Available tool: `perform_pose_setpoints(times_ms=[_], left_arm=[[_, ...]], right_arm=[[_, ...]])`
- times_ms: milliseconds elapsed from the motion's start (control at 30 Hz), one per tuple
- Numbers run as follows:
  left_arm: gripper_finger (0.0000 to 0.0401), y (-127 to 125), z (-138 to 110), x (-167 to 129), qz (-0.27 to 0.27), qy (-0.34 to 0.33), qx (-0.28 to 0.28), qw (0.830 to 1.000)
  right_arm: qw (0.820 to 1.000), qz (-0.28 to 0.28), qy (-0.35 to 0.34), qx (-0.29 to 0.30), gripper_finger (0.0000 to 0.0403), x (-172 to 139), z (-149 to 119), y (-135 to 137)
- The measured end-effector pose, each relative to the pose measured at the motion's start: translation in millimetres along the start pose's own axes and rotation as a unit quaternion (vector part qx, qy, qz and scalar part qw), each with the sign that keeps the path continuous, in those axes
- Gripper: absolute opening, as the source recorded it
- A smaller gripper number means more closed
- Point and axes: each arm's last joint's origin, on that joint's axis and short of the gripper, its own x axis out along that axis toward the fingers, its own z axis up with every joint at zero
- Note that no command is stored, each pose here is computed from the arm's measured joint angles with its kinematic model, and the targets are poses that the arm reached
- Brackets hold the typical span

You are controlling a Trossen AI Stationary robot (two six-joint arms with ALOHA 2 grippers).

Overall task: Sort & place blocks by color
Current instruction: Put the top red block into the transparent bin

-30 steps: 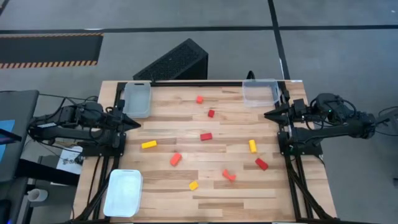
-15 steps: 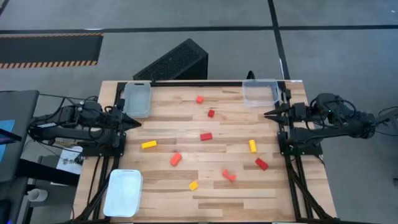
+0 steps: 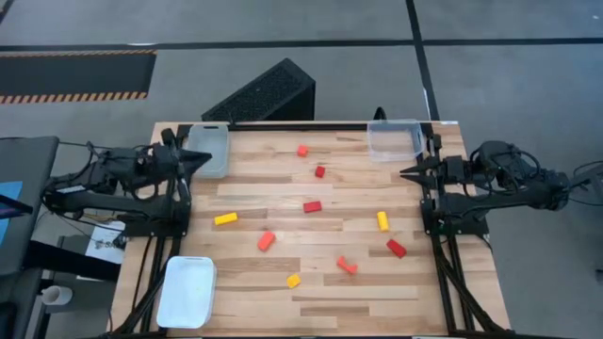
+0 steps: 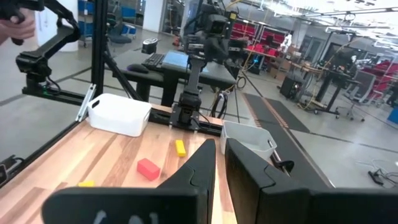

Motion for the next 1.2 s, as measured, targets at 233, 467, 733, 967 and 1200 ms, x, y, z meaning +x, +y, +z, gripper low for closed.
perform_pose_setpoints(times_ms=[233,467,733,967,1200], left_arm=[[0.0,-1.8,2.2,0.0,-0.033,-0.01,-0.077,0.996],[0.0,-1.8,2.1,0.0,-0.033,-0.009,-0.081,0.996],[0.0,-3.8,-7.0,3.7,-0.032,0.014,-0.069,0.997],[0.0,-3.9,-11.5,3.2,-0.031,0.036,-0.08,0.996],[0.0,-3.2,-11.1,3.3,-0.02,0.033,-0.076,0.996]], right_arm=[[1.0,0.0,0.0,0.0,0.0064,0.0,0.0,0.0],[1.0,0.001,0.0,0.0,0.0064,0.0,0.0,0.1],[1.0,0.0,0.0,0.017,0.0064,0.0,-0.1,0.0],[0.998,-0.006,0.002,0.07,0.0064,0.3,-0.2,-0.3],[0.989,-0.038,0.103,0.103,0.0064,40.8,-14.5,0.5]])
